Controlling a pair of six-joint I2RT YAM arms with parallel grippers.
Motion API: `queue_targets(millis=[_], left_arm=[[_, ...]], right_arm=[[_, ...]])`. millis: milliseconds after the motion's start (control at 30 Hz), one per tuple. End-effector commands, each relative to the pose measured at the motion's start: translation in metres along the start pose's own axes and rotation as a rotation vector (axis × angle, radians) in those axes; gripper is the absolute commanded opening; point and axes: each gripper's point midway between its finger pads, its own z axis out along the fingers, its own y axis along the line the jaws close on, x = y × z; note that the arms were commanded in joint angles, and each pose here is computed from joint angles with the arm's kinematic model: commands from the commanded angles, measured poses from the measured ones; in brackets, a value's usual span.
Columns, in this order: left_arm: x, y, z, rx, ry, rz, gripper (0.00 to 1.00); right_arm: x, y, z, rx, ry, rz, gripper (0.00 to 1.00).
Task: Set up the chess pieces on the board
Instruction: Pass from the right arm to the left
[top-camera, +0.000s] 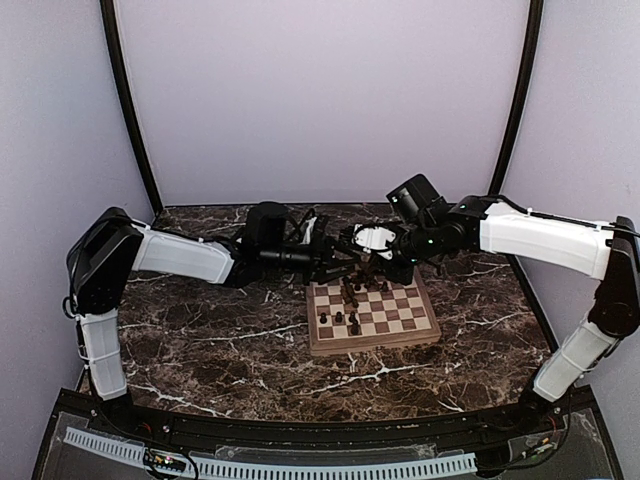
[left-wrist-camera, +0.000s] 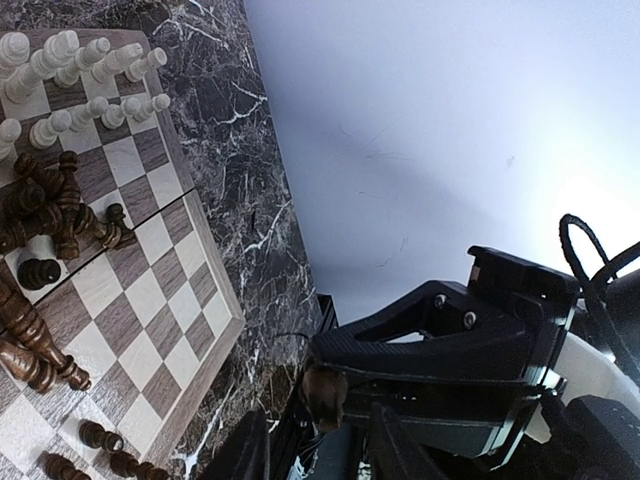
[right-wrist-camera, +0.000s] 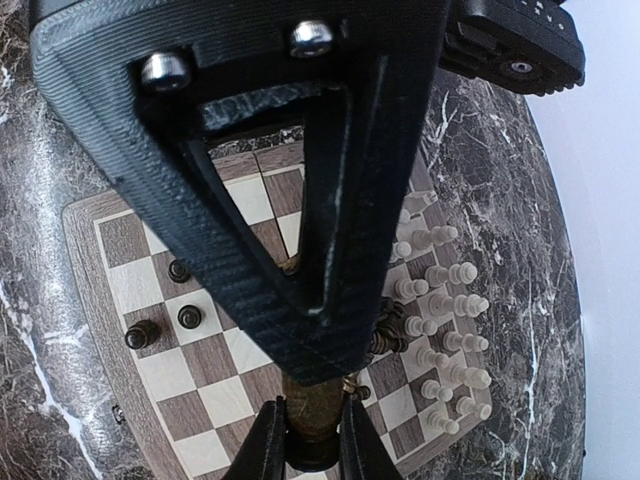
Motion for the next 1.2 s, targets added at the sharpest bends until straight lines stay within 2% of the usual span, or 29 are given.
queue_targets(millis=[0,400,500,767,900,967,1067,1167], left_arm=[[-0.006,-0.026,0.000,0.080,0.001,0.045,0.35],[-0.002,-0.028,0.008,0.111,0.026,0.032,0.27],[-0.002,-0.026,0.009,0.106,0.027,0.027,0.22],[0.000,-0.024,0.012,0.104,0.043,0.017,0.18],[0.002,-0.023,0.013,0.106,0.054,0.014,0.13],[0.003,-0.022,0.013,0.107,0.057,0.013,0.09],[0.002,-0.027,0.011,0.112,0.055,0.043,0.04],[0.003,-0.032,0.006,0.069,0.071,0.140,0.03]], right_arm=[[-0.018,-0.009,-0.006,0.031,-0.048,0.007,0.13],[-0.019,-0.007,-0.005,0.029,-0.054,0.009,0.14],[-0.019,-0.007,-0.005,0.031,-0.053,0.007,0.14],[-0.021,-0.007,-0.003,0.031,-0.060,0.009,0.14],[-0.022,-0.007,-0.002,0.030,-0.063,0.013,0.15],[-0.022,-0.007,-0.002,0.030,-0.063,0.018,0.18],[-0.020,-0.005,-0.010,0.015,-0.062,0.035,0.31],[-0.015,-0.003,-0.032,-0.060,-0.112,0.065,0.37]])
